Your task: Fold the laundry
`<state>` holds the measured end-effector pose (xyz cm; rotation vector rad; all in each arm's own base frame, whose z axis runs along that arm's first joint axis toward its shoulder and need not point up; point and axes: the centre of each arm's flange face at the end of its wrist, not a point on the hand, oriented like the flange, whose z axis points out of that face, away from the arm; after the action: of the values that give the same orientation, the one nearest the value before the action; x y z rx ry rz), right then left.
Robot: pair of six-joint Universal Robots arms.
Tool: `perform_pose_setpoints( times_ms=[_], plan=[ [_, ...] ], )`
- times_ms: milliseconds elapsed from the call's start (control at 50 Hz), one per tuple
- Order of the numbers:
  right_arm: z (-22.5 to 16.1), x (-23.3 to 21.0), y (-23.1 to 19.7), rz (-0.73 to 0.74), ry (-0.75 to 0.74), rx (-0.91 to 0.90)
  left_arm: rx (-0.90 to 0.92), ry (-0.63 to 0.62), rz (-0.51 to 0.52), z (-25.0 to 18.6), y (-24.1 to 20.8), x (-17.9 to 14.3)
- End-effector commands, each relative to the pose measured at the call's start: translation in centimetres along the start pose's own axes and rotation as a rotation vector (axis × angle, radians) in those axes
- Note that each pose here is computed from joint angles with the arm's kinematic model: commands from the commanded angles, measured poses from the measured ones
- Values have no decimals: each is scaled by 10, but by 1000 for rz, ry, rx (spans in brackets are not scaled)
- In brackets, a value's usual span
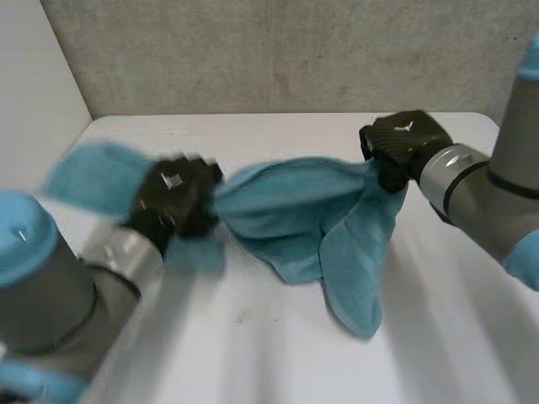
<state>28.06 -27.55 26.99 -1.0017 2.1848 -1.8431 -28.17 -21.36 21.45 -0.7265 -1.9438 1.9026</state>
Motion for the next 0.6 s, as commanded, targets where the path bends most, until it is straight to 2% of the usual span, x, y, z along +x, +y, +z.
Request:
perform_pose_setpoints(
  times_ms=[20,120,180,300,440,600],
  plan=[
    [3,-21,21,-3,-55,-54,-179,78,9,-14,46,34],
    [4,-24,36,0,-55,-73,-191,-14,10,-3,39,14],
    [4,-26,43,1,-56,-78,-203,-110,3,7,32,-18],
    [4,-27,48,-9,-56,-81,-179,-191,7,11,20,-49],
    [4,-29,49,-14,-60,-82,-183,-114,19,17,15,-62],
    [4,-30,52,-13,-61,-94,-418,-45,-52,-8,35,-51]
  ],
)
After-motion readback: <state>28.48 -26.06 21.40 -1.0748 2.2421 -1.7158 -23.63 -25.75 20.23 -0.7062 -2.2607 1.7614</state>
